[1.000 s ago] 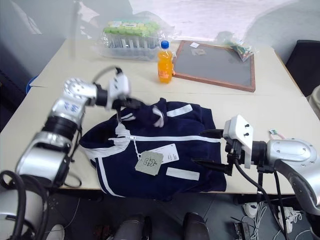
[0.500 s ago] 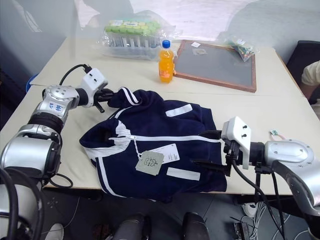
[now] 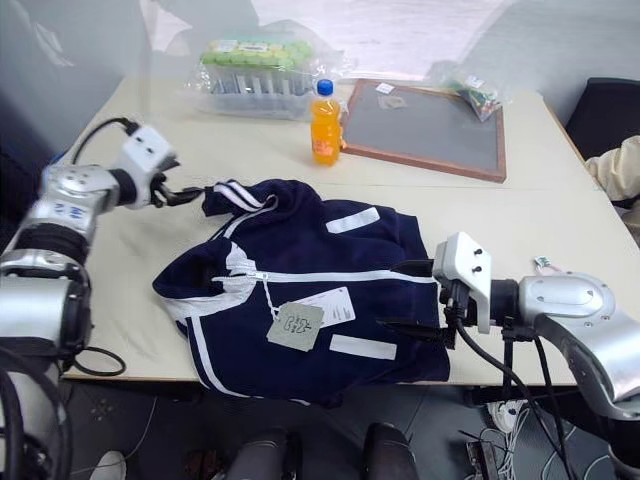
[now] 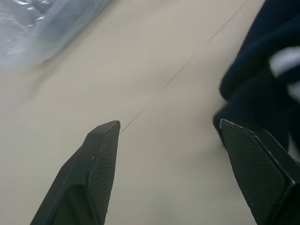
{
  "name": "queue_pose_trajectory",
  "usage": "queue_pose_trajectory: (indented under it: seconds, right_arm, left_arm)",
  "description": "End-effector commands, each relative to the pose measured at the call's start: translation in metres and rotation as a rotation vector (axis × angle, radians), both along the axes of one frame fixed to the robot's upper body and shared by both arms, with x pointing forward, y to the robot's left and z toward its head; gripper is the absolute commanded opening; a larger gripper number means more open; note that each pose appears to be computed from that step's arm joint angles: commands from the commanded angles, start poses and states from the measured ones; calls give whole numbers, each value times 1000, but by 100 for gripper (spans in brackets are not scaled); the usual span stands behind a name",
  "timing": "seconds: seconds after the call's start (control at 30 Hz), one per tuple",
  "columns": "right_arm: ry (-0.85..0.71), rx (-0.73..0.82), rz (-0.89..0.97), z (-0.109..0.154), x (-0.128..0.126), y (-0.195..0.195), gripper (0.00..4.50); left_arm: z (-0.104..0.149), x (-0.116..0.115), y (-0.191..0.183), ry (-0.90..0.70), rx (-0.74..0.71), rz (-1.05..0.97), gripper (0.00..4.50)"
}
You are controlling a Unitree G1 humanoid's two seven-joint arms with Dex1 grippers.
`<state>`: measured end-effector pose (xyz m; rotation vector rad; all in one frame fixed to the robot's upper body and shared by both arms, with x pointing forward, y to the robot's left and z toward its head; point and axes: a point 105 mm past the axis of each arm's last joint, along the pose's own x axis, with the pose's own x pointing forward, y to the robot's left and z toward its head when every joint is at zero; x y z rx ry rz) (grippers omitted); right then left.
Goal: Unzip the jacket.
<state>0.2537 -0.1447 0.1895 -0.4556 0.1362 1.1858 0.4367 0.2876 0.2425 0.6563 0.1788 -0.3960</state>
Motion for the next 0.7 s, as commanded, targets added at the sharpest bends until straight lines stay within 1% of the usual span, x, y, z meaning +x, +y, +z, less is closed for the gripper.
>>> queue_pose_trajectory:
  seconds: [0.03, 0.1, 0.17, 0.2, 0.27, 0.33, 0.43, 0.5, 0.53, 0.57, 0.63, 0.7]
  right_arm:
    - [-58, -22, 44, 3, -2, 8, 450]
    - [-33, 1, 63, 2, -1, 16, 450]
    - [1, 28, 89, 1, -2, 24, 450]
    - [20, 45, 98, 1, 0, 28, 450]
    - [66, 90, 111, 1, 4, 40, 450]
    - [98, 105, 128, -2, 9, 52, 450]
    - [142, 117, 171, -7, 14, 75, 450]
    - [165, 139, 191, -10, 20, 93, 414]
    - [167, 125, 204, -13, 21, 100, 410]
    - [172, 104, 221, -17, 20, 105, 368]
    - [152, 57, 243, -24, 19, 106, 359]
    - [45, -23, 236, -30, 24, 100, 359]
  left_arm:
    - [44, -21, 8, -80, -78, -118, 359]
    - [57, -42, -10, -53, -106, -333, 359]
    - [59, -68, -31, 4, -86, -533, 359]
    - [55, -80, -41, 38, -68, -605, 359]
    - [38, -101, -62, 119, -18, -718, 359]
    - [21, -116, -82, 179, 26, -793, 359]
    - [-9, -121, -102, 246, 111, -839, 359]
    - [-29, -118, -109, 280, 155, -854, 363]
    - [-37, -116, -114, 293, 165, -870, 363]
    - [-41, -116, -118, 302, 172, -888, 363]
    - [-46, -117, -123, 307, 202, -917, 363]
    - [-47, -118, -124, 305, 204, -926, 363]
